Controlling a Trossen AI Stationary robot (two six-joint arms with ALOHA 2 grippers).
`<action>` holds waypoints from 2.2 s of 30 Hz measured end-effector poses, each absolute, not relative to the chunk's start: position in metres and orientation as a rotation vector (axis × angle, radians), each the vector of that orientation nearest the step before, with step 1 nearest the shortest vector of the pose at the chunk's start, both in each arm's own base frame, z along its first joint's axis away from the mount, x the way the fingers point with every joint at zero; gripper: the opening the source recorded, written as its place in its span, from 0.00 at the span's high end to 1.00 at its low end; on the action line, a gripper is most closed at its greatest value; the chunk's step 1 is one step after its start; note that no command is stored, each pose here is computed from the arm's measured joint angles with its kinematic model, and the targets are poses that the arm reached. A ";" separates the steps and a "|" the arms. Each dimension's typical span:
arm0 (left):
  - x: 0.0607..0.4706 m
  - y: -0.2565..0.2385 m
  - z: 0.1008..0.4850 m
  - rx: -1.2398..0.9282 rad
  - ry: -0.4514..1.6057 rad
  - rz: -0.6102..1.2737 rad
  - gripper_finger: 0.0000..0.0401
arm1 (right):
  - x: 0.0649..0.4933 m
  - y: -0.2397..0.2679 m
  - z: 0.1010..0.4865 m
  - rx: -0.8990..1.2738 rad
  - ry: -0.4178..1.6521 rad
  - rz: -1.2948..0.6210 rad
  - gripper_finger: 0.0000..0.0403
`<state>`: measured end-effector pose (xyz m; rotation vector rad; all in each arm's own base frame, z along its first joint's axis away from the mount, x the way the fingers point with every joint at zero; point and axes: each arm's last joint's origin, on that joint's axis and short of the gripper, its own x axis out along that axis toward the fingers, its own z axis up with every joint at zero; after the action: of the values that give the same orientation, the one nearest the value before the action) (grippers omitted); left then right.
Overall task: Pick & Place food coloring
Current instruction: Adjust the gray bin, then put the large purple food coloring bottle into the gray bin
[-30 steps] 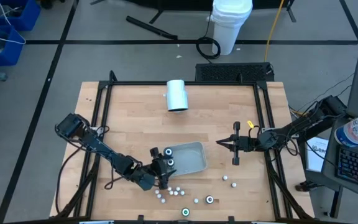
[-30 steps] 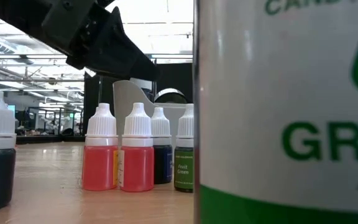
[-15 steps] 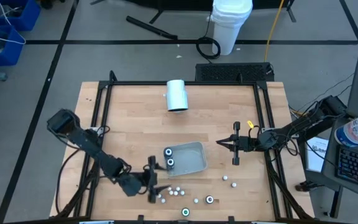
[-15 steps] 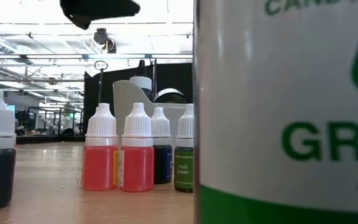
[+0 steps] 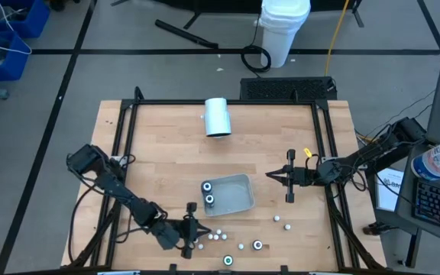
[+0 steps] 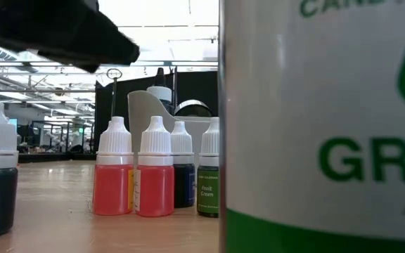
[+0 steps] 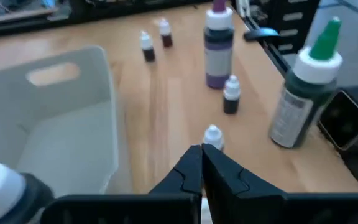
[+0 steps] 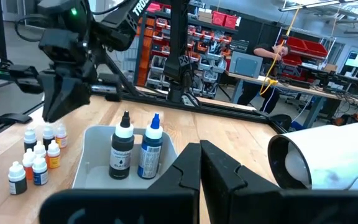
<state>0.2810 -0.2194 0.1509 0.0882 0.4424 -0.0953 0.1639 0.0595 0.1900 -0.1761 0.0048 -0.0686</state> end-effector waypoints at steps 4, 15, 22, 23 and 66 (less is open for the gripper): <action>0.286 -0.211 0.139 0.066 0.505 -0.056 0.99 | 0.164 0.060 0.190 -0.177 0.006 -0.069 1.00; 0.293 -0.191 0.131 0.050 0.587 0.038 0.99 | 0.164 0.059 0.190 -0.178 0.008 -0.069 1.00; 0.290 -0.188 0.127 0.064 0.613 0.099 0.97 | 0.164 0.059 0.190 -0.178 0.008 -0.069 1.00; 0.290 -0.187 0.127 0.063 0.613 0.116 0.97 | 0.164 0.059 0.190 -0.178 0.008 -0.069 1.00; 0.196 -0.150 0.285 0.310 0.289 0.077 0.98 | 0.164 0.060 0.190 -0.178 0.008 -0.068 1.00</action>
<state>0.1958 -0.1498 0.2845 0.3102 0.2892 0.0766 0.1639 0.0595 0.1896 -0.1776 0.0084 -0.0679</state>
